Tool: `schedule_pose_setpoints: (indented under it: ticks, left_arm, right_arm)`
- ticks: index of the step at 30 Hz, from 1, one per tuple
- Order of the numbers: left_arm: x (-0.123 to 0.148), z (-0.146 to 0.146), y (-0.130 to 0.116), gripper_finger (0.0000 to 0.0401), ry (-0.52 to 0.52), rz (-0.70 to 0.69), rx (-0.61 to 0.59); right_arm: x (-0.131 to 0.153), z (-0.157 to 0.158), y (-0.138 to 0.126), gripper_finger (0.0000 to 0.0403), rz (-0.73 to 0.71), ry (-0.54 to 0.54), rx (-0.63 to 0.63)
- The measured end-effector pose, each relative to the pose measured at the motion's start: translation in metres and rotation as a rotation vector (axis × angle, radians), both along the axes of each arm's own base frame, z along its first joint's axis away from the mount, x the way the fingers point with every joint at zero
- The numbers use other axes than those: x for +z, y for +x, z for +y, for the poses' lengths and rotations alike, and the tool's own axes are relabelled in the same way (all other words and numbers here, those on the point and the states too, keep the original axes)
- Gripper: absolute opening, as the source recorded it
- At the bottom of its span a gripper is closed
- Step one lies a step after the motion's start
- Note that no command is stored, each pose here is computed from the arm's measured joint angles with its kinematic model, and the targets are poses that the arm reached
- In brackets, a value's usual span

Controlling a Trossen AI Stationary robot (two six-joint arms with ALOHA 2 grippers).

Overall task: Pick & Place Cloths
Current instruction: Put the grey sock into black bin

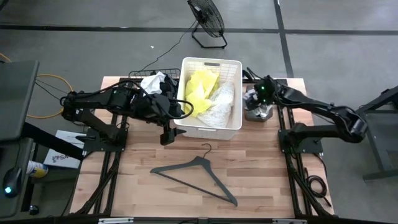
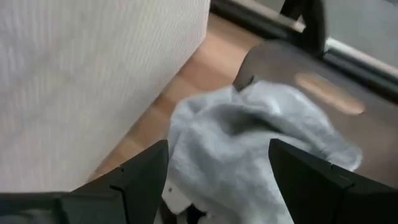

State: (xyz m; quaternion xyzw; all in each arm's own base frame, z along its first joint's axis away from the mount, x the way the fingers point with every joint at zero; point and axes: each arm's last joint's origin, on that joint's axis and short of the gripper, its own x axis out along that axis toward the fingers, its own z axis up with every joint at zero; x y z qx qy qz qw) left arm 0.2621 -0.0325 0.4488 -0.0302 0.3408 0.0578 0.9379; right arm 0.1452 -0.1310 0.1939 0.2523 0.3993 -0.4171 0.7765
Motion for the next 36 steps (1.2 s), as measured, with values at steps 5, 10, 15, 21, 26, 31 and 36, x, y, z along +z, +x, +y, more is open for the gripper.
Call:
schedule_pose_setpoints:
  ticks: [5,10,15,21,26,31,36]
  left_arm:
    - [0.000,0.000,0.000,0.0338,-0.003,0.001,-0.005]
    - [0.000,0.000,0.000,0.0338,-0.003,0.001,-0.005]
    - [0.000,0.000,0.000,0.0338,-0.004,0.002,-0.005]
    - [0.000,0.000,0.000,0.0338,-0.004,0.007,-0.006]
    - [-0.001,0.000,0.000,0.0338,-0.004,0.007,-0.006]
    - [-0.001,0.000,0.000,0.0338,-0.004,0.008,-0.006]
    - [-0.001,0.000,0.000,0.0338,-0.004,0.008,-0.006]
  right_arm:
    - [-0.013,0.005,0.003,0.0270,0.045,0.012,0.069]
    - [-0.017,0.005,0.007,0.0259,0.083,-0.022,0.078]
    - [-0.021,0.003,0.006,0.0194,0.148,-0.050,0.046]
    - [-0.023,0.003,0.004,0.0084,0.190,-0.049,0.033]
    - [-0.024,0.005,0.002,0.0010,0.233,-0.034,0.032]
    - [-0.018,0.006,-0.003,0.0006,0.323,-0.041,0.000]
    - [-0.011,0.007,-0.007,0.0005,0.406,-0.028,-0.008]
